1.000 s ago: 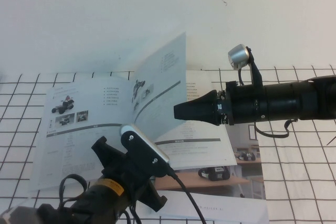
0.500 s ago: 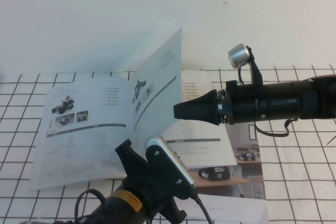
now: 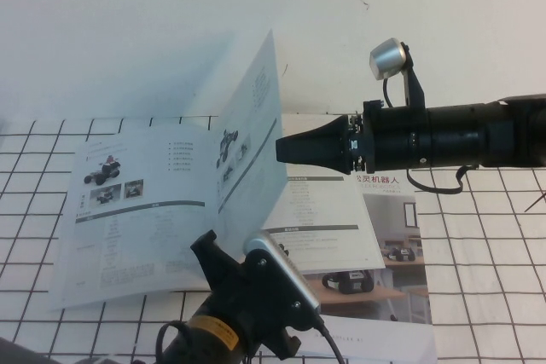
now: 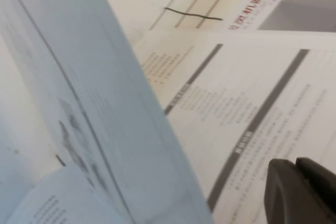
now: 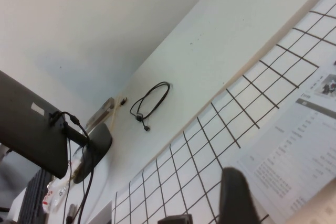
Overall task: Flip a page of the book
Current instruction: Open the closed book
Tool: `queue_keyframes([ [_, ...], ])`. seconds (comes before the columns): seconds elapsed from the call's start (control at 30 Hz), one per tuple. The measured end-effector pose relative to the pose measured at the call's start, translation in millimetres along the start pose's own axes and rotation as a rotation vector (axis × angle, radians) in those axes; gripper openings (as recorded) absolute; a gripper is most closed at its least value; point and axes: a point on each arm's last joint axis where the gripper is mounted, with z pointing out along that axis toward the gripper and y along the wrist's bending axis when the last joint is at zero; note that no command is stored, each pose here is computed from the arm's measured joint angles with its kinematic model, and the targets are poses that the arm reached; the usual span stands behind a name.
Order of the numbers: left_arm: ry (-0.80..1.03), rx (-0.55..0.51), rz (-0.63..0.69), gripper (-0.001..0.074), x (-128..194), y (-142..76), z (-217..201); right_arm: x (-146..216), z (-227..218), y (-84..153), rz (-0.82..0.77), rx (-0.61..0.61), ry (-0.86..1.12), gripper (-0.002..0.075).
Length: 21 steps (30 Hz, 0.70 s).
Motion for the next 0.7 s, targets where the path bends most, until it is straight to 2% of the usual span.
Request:
queue_keyframes([
  [0.17,-0.014,-0.078,0.002,-0.0002,5.0,-0.2,8.6,0.0,0.0,0.0,0.000,0.000,0.000,0.0395],
  [0.43,-0.003,-0.137,-0.028,-0.0002,3.1,-2.5,26.0,-0.7,0.1,0.4,0.006,-0.003,0.001,0.0395],
  [0.7,0.080,-0.284,-0.118,-0.0002,11.9,17.2,30.5,0.5,0.1,0.4,0.006,-0.001,0.018,0.0395],
])
